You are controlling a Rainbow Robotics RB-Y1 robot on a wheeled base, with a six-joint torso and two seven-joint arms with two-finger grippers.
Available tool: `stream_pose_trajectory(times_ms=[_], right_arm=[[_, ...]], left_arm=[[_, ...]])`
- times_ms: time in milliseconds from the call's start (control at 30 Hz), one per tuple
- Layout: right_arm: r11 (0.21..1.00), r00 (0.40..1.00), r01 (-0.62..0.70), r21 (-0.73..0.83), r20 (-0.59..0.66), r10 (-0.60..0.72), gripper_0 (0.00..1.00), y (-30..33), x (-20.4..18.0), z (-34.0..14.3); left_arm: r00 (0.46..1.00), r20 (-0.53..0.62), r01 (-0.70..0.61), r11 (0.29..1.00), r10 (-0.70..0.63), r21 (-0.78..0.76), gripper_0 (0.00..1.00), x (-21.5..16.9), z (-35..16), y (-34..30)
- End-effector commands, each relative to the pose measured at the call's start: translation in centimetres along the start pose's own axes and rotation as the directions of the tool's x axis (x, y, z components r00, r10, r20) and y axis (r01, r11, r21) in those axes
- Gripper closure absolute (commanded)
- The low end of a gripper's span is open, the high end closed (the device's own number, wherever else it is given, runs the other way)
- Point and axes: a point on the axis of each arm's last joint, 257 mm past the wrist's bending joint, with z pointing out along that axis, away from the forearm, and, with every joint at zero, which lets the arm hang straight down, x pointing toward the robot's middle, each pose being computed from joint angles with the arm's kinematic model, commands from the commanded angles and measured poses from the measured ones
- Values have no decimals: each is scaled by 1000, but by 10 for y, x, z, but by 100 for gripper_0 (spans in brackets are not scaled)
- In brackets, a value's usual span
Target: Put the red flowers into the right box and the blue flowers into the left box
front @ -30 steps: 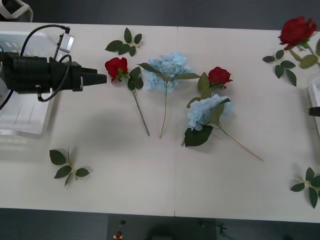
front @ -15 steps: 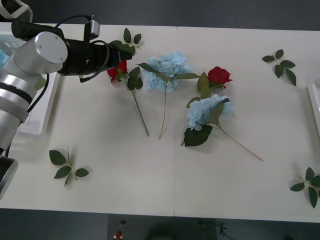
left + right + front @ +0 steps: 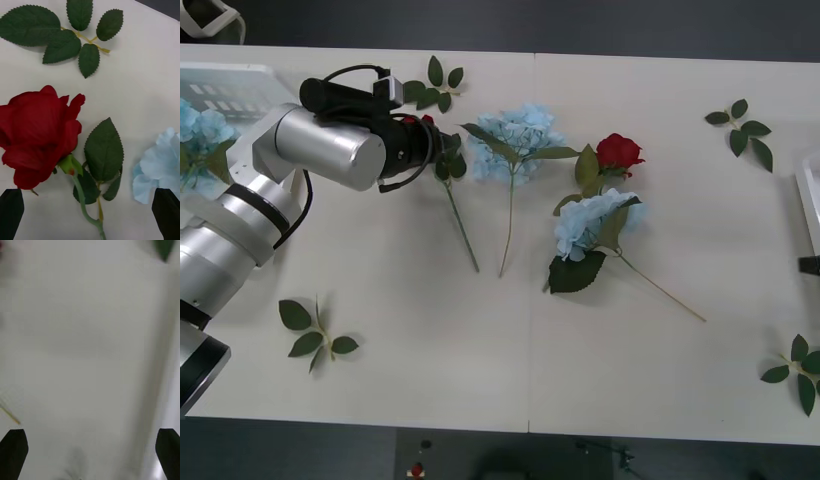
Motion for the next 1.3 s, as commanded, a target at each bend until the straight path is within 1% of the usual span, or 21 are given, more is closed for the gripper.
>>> stream_pose_trajectory(times_ms=[33, 133, 300, 433, 500, 533, 600, 733, 833, 1067, 1100, 1133, 1167, 1200, 1267, 1300], right_arm=[[977, 983, 155, -145, 118, -139, 0, 81, -38, 49], [935, 945, 304, -183, 182, -272, 0, 127, -59, 84], [883, 916, 396, -252, 175, -360, 0, 175, -70, 127], [850, 895, 445, -282, 154, -418, 0, 199, -74, 147], [838, 886, 464, -287, 148, -439, 0, 206, -76, 152], [828, 877, 481, -289, 146, -458, 0, 210, -77, 154], [812, 862, 506, -292, 142, -486, 0, 216, -77, 157], [788, 839, 542, -292, 135, -526, 0, 222, -75, 160], [783, 835, 547, -295, 128, -535, 0, 221, -72, 159], [769, 815, 574, -281, 103, -570, 0, 203, -67, 145], [766, 811, 579, -280, 103, -575, 0, 201, -66, 143], [765, 810, 580, -280, 102, -577, 0, 200, -65, 141], [762, 808, 582, -282, 99, -581, 0, 199, -61, 139], [761, 806, 584, -283, 98, -583, 0, 199, -59, 136], [755, 803, 588, -291, 97, -588, 0, 200, -54, 133], [752, 800, 592, -291, 96, -592, 0, 200, -52, 131]], left_arm=[[997, 74, -17, 1000, 19, -24, 0, -24, -5, -15], [995, 88, -49, 996, 56, -76, 0, -18, -1, -7], [996, 75, -47, 995, 53, -84, 0, -7, 3, -9], [997, 63, -49, 996, 53, -69, 0, 0, 5, -18], [997, 52, -46, 997, 50, -65, 0, 4, 6, -23], [998, 42, -45, 997, 48, -70, 3, 8, 7, -23], [998, 35, -44, 997, 47, -67, 7, 12, 8, -27], [999, 21, -46, 997, 47, -69, 6, 18, 10, -30], [998, 8, -55, 995, 56, -88, 6, 24, 11, -28], [998, -4, -58, 991, 58, -122, 6, 29, 15, -16], [998, -5, -61, 990, 61, -131, 8, 30, 16, -13], [998, -5, -65, 988, 65, -137, 12, 30, 16, -10], [997, -4, -71, 986, 71, -149, 25, 30, 17, -6], [997, -2, -76, 985, 77, -155, 30, 29, 17, -3], [996, 0, -85, 982, 86, -167, 36, 29, 17, 1], [996, 1, -90, 981, 92, -174, 45, 28, 17, 4]])
